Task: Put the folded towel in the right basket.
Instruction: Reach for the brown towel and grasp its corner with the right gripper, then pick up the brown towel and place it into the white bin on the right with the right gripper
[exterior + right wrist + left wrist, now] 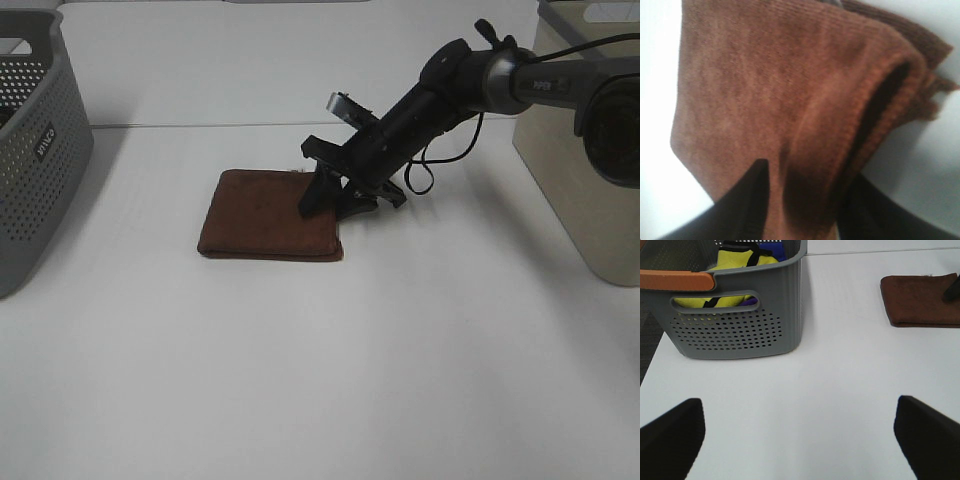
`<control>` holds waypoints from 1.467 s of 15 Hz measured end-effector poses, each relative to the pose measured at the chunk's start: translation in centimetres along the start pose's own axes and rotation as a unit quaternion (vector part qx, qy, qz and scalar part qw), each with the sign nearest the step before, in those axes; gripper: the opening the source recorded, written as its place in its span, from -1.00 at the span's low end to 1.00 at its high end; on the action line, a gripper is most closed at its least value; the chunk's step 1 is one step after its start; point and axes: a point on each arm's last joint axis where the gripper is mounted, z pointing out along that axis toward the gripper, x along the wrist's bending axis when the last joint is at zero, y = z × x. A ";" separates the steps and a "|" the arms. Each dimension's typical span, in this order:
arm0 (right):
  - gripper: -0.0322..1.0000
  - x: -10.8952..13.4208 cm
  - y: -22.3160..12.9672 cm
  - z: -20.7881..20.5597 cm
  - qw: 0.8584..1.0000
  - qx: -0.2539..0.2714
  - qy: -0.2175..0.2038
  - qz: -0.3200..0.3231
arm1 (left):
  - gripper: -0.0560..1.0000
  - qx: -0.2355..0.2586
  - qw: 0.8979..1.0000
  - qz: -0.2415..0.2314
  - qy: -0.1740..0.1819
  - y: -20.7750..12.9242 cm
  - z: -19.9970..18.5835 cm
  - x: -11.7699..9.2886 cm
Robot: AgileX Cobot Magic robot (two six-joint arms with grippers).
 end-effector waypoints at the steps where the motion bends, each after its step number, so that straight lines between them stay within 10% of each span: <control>1: -0.50 -0.3 0.0 0.2 1.000 0.001 -0.005 0.000 | 0.95 0.000 1.000 0.000 0.000 0.0 0.0 0.0; 3: -0.81 -0.4 0.0 0.2 1.000 0.000 -0.006 0.000 | 0.95 0.000 1.000 0.000 0.000 0.0 0.0 0.0; 10: -0.81 3.0 1.2 -4.7 0.995 -0.044 -0.044 -0.082 | 0.95 0.000 1.000 0.000 0.000 0.0 0.0 0.0; 16: -0.81 11.2 0.5 -21.0 0.950 -0.172 -0.179 -0.191 | 0.95 0.000 1.000 0.000 0.000 0.0 0.0 0.0; 22: -0.81 8.7 -3.5 -35.1 0.926 -0.248 -0.261 -0.118 | 0.95 0.000 1.000 0.000 0.000 0.0 0.0 0.0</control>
